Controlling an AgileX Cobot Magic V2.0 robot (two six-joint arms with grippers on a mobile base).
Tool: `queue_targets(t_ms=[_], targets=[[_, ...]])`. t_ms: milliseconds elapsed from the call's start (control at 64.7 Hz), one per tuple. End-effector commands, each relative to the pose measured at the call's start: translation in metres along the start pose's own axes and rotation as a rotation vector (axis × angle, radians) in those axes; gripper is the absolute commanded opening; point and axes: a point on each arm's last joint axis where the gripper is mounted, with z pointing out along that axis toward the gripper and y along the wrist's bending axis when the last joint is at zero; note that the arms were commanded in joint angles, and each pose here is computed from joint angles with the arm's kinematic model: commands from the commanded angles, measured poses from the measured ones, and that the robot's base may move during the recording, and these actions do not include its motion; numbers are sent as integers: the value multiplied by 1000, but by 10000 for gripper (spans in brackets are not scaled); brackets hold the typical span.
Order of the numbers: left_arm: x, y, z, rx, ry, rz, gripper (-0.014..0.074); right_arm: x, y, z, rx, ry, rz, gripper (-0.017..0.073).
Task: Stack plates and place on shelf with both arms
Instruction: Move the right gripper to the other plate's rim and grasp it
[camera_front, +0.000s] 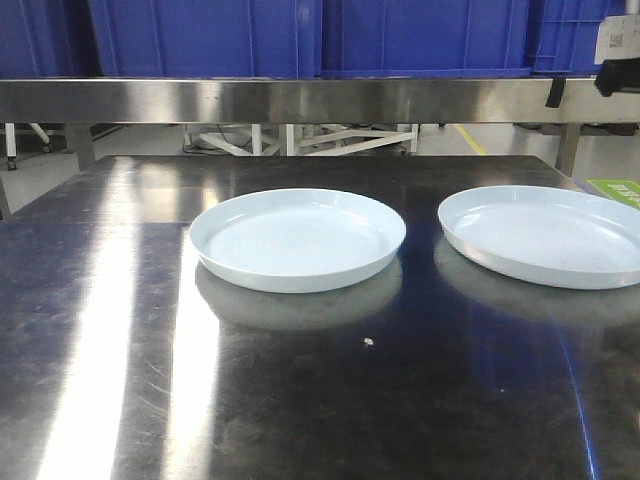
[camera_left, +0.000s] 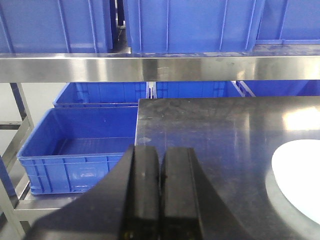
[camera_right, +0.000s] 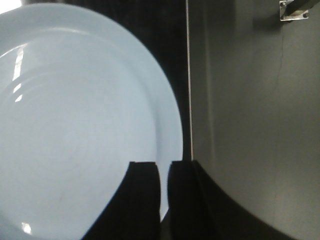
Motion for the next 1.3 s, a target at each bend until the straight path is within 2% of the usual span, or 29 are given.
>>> queue_targets(t_ms=[0,46,124,386,788,912,1282], targets=[[-20,2,-1,-22,-116,-8,82,-21,-3,-13,2,-57,-3,347],[-20,2,-1,-22,-116,-8,82,-25,-3,-8,5,-34,-15,391],[-20,2,-1,-22,-116,-8,82,-30,-3,-1,7,-15,-38,406],[-20,2,-1,-22,-116,-8,82,-33,-7,26,11,13,-26,406],[-20,2,-1,-22,-116,-8,82,-32,-7,36,3,35,-16,400],[-20,2,-1,-22,-116,-8,82,-32,-7,36,3,36,-16,344],[-20,2,-1,-22,-116,-8,82,-31,-8,33,1,43,-9,87]])
